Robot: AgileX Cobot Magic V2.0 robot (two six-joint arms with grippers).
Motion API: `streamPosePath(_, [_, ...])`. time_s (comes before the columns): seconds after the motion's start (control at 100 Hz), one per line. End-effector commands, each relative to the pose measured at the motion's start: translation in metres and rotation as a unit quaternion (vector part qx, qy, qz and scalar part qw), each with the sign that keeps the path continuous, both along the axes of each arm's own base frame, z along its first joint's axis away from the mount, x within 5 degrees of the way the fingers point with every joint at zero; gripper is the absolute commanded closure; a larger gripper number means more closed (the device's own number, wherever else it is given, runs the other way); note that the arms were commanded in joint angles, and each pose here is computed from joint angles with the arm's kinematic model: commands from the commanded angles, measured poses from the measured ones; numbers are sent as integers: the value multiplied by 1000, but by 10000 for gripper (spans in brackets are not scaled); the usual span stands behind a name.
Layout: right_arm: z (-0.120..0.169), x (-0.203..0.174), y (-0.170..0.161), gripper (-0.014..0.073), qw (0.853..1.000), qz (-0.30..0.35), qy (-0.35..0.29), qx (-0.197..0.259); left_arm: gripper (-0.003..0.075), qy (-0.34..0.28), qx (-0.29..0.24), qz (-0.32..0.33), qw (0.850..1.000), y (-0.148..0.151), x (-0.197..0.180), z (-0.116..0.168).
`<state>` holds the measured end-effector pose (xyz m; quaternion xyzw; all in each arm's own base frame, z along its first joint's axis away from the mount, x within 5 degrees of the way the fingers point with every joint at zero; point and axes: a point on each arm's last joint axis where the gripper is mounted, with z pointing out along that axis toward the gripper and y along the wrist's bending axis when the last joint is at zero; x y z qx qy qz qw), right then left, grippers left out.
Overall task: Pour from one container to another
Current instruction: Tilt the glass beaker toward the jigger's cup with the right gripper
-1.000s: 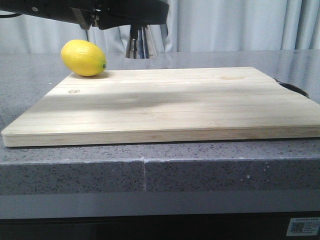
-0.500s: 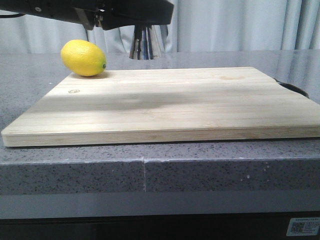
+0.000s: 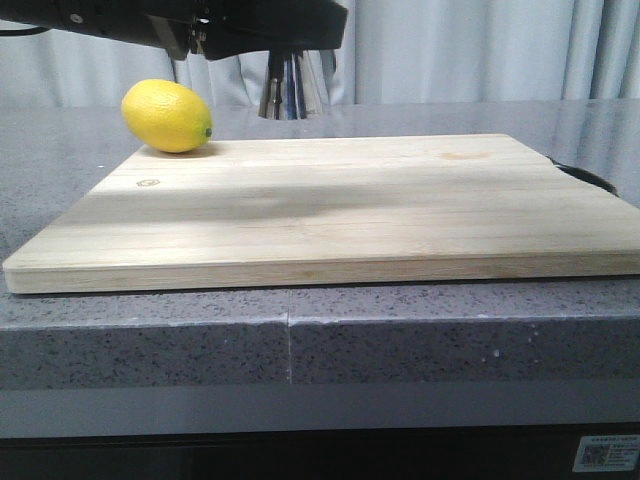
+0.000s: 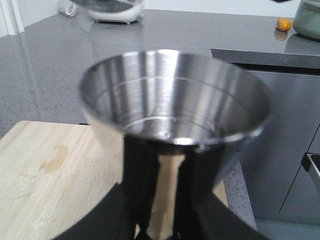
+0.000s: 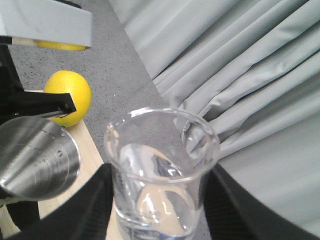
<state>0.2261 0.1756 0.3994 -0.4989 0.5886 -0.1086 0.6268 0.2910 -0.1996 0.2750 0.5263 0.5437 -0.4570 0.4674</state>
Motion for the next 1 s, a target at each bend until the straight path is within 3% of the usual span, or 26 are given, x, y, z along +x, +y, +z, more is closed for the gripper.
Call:
streamPosePath(0.0, [25, -9, -4, 389, 998, 18, -48, 21, 739, -18, -67, -33, 997, -1, -13, 35])
streamPosePath(0.99, [14, -7, 9, 389, 998, 20, -48, -31, 739, -4, -65, -35, 997, -3, -9, 26])
